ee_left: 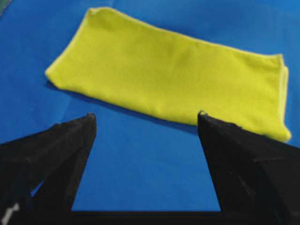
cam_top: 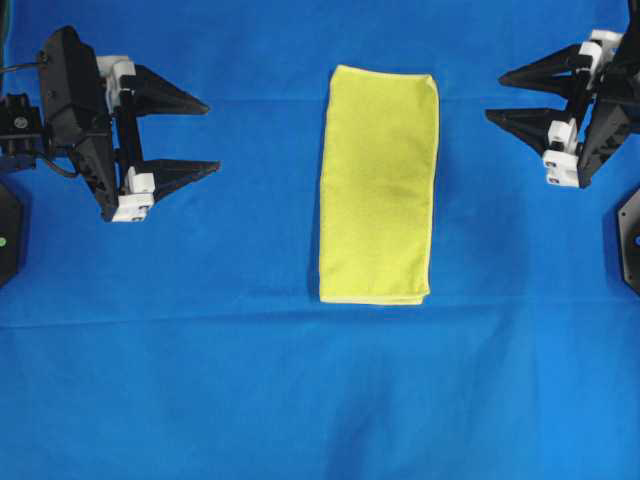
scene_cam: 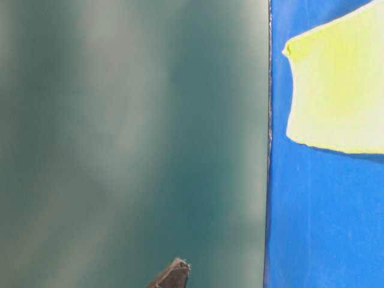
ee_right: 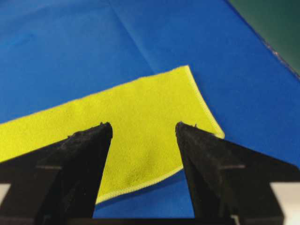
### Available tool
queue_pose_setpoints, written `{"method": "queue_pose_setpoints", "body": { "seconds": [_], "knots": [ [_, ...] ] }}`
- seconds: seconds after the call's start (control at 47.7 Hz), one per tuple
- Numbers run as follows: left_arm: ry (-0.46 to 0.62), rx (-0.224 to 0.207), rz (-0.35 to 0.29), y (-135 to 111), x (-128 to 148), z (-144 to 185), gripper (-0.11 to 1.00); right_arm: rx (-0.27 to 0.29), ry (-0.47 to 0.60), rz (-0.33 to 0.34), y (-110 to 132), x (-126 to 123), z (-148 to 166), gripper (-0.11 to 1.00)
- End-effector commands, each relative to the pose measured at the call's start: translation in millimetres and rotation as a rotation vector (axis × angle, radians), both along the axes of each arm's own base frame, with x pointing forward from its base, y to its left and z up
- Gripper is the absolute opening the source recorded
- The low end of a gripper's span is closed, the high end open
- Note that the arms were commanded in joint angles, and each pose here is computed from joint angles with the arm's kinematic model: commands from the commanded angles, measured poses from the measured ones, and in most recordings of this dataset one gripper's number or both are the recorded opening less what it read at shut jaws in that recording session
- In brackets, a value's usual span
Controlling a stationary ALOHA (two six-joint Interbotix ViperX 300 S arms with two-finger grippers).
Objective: Fold the yellow towel.
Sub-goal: 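Open both grippers and pull them back from the towel, then move both grippers to the towel's top corners and grasp them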
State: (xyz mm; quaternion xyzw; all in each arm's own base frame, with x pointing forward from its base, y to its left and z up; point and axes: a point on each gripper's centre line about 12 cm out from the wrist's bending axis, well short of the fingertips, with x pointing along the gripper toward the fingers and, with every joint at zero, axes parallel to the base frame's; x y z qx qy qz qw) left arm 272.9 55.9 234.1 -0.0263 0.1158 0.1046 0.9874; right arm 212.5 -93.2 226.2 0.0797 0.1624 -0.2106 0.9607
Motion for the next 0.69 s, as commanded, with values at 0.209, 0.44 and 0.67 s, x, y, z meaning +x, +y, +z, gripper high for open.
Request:
{"method": "queue_pose_setpoints", "body": {
  "seconds": [0.209, 0.44, 0.67],
  "knots": [
    [-0.019, 0.007, 0.004, 5, 17, 7, 0.82, -0.006, -0.019, -0.009, -7, 12, 6, 0.6],
    [-0.002, 0.037, 0.042, 28, 54, 1, 0.82, 0.027, 0.076, -0.085, -41, 33, -10, 0.6],
    [0.067, 0.031, 0.111, 69, 98, -25, 0.82, 0.068, 0.232, -0.128, -80, 58, -40, 0.6]
  ]
}}
